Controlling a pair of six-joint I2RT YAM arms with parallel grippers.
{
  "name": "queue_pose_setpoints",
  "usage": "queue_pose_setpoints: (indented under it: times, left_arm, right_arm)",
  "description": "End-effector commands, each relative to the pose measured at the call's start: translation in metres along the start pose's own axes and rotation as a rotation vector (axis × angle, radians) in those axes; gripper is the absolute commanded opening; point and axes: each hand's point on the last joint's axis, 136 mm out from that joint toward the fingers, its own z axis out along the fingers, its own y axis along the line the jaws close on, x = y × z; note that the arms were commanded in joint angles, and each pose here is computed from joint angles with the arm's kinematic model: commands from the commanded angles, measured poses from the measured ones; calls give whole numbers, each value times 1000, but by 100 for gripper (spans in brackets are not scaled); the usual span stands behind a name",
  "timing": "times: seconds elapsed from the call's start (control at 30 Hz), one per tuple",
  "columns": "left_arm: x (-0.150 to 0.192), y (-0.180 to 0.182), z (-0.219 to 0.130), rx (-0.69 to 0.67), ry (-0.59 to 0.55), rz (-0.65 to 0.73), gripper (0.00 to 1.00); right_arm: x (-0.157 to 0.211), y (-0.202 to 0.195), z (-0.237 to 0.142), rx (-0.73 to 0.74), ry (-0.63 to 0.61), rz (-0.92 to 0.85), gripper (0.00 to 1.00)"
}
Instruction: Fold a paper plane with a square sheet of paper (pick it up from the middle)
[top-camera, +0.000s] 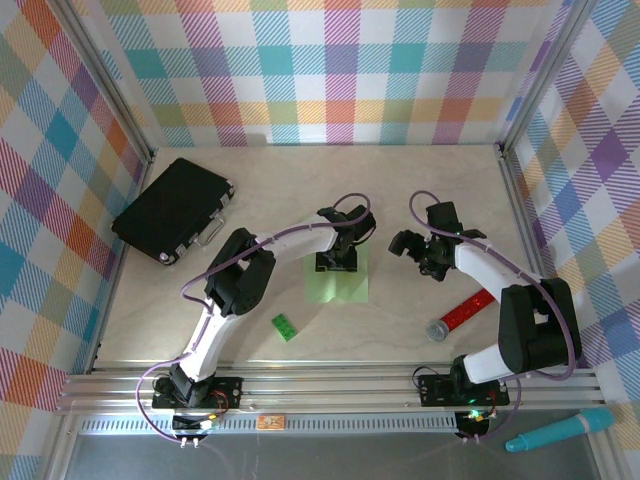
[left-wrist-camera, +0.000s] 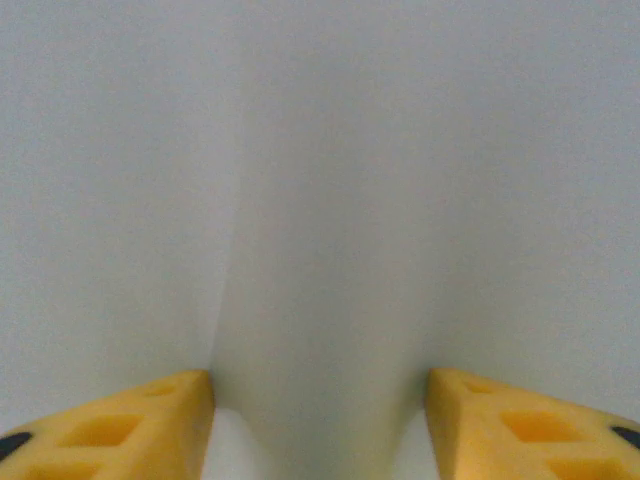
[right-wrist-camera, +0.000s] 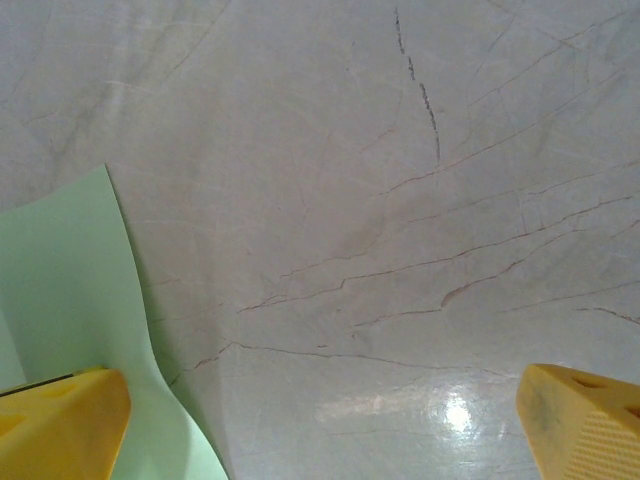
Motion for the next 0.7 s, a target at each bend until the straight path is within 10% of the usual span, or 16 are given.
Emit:
queue_pose_setpoints:
  times: [0.0,0.43,0.67]
  left_arm:
    - [0,0,-18,45,-26,-1,49]
    - [-40,-32,-117,742,-188,-128,32]
    - [-39,-38,-85,891,-96,-208,29]
  right_arm:
    - [-1,8,-7,-50,-8,15,99]
    - [3,56,-43,-327,-27,-46,99]
    - [15,87,-49,-505,66,-99,93]
